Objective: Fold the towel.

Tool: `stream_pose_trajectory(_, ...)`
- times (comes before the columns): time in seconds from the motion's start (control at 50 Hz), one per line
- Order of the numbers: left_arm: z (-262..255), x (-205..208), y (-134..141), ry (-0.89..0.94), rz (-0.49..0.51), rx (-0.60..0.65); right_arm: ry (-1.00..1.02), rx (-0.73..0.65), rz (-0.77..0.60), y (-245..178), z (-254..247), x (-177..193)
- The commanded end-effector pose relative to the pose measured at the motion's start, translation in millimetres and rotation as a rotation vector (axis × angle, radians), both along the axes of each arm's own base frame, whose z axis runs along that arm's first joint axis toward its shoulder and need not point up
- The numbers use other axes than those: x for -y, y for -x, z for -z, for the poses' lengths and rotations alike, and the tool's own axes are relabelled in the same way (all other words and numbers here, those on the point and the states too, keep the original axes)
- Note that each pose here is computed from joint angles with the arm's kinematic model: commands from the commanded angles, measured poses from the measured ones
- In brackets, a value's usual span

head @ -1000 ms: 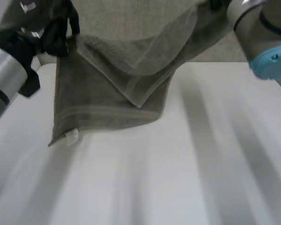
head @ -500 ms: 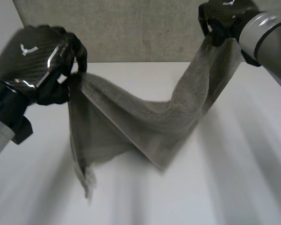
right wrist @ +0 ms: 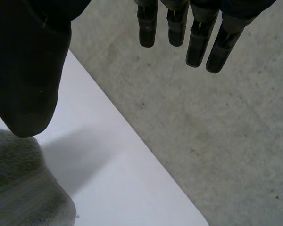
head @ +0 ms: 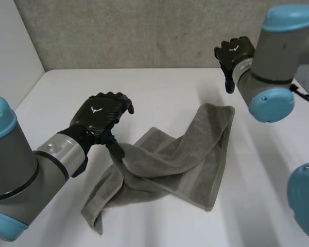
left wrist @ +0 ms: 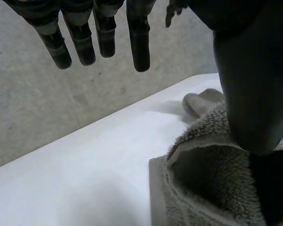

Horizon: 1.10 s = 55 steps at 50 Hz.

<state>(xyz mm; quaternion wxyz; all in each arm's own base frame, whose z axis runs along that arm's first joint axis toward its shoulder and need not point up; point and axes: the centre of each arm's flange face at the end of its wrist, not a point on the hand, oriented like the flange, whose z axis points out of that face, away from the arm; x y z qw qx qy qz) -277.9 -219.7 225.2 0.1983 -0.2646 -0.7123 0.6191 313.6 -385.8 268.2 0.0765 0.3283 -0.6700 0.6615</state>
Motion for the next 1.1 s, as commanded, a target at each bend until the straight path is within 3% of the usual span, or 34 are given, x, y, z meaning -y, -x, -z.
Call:
stream_pose_trajectory(0.02,-4,-7,-5,0.004,-0.009,0.000,-0.096,0.010,-0.127,9,-40,-50)
stream_pose_trajectory(0.18,-18,-21,-22,0.051,-0.036,-0.016,-0.252,0.072,-0.263,22,-38,-111)
stream_pose_trajectory(0.4,-49,-34,-65,0.144,-0.159,-0.028,-0.396,0.081,-0.386,48,4,-188)
stream_pose_trajectory(0.7,3,-41,-71,-0.094,-0.169,0.071,-0.493,-0.056,-0.476,59,56,-224)
stream_pose_trajectory(1.1,53,-48,-69,-0.240,-0.124,0.222,-0.511,-0.080,-0.481,59,115,-219)
